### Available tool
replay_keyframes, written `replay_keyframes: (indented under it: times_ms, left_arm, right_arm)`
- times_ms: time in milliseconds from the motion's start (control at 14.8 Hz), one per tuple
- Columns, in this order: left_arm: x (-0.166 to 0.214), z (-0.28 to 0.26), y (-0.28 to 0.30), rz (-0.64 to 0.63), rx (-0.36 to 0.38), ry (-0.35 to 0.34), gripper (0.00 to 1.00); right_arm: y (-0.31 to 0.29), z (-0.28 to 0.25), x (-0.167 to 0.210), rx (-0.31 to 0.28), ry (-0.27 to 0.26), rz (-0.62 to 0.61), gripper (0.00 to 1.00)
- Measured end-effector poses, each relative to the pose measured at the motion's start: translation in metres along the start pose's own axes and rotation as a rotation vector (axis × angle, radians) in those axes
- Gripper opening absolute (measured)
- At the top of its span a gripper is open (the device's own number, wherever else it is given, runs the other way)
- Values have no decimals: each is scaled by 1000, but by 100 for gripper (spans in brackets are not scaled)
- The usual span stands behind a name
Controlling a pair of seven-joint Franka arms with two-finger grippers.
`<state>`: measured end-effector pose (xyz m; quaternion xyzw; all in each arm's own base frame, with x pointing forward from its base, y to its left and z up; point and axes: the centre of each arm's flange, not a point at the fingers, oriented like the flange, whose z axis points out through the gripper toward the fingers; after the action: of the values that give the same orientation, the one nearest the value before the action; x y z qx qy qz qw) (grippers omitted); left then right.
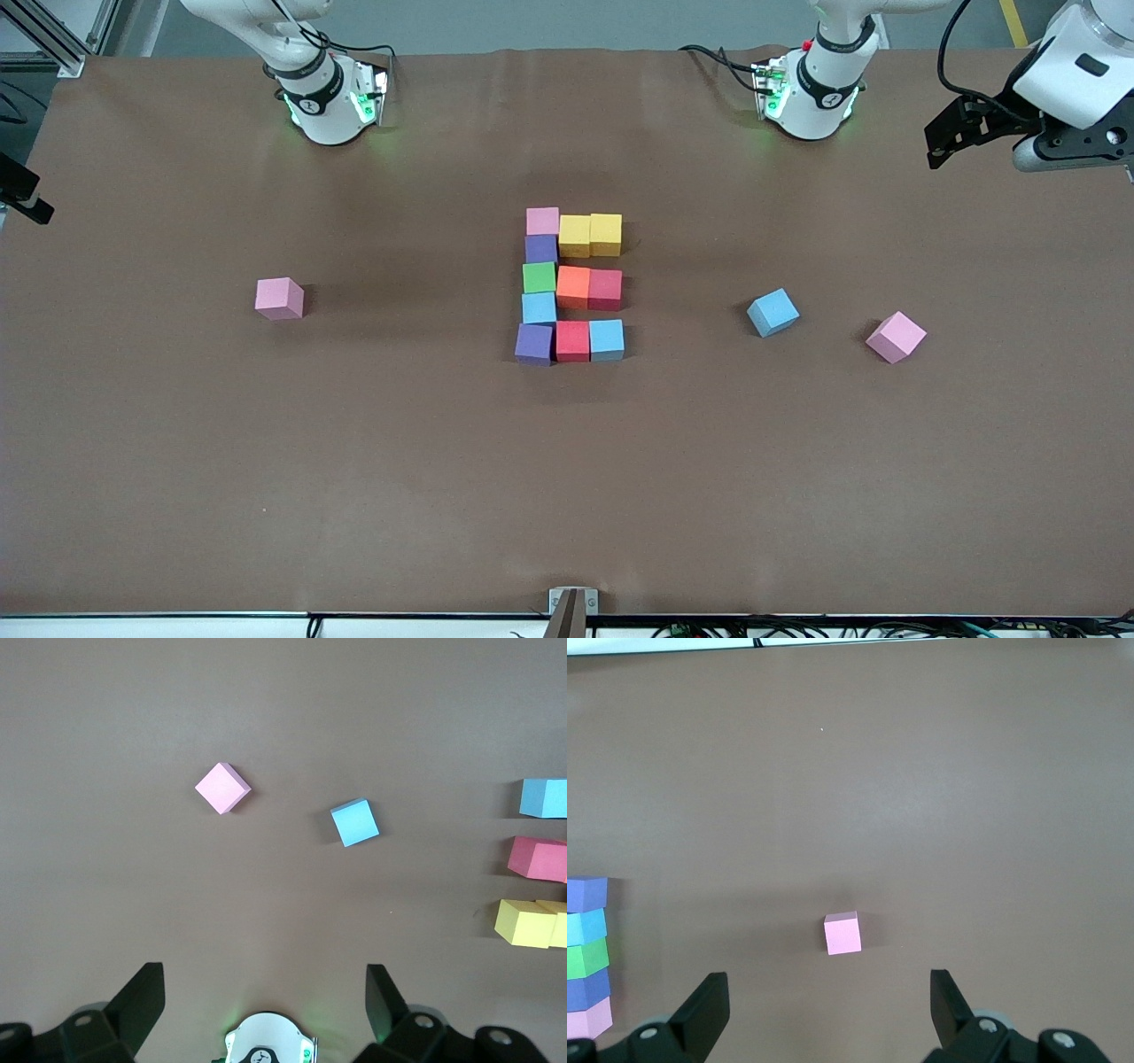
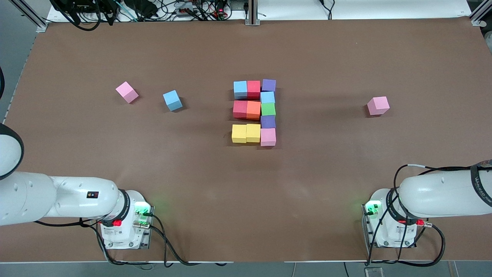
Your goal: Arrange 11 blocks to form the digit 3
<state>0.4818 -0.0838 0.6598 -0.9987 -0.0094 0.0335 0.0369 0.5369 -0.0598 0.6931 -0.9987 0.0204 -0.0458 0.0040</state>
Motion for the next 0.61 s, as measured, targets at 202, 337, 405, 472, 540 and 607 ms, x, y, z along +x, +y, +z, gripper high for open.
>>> replay_keyframes:
  times_ms: [202,337,405,472,540,607]
  left_arm:
    - [0,0,0,-2,0,-1,100]
    - [0,0,0,-3,0,-1,100]
    - [0,0,0,-3,0,-1,100]
    - [0,0,0,-4,0,-1,100]
    - [0,0,-1,-5,0,-1,100]
    - [0,0,-1,-6,0,-1,100]
  right_arm:
    - [-5,0,0,1,-1,-9,100]
    - [-6,0,1,1,-1,-12,100]
    - [-6,0,1,1,-1,-12,100]
    - [-7,0,1,1,-1,-13,100]
    - [-7,1,1,1,-1,-13,100]
    - [-7,1,1,1,-1,-13,100]
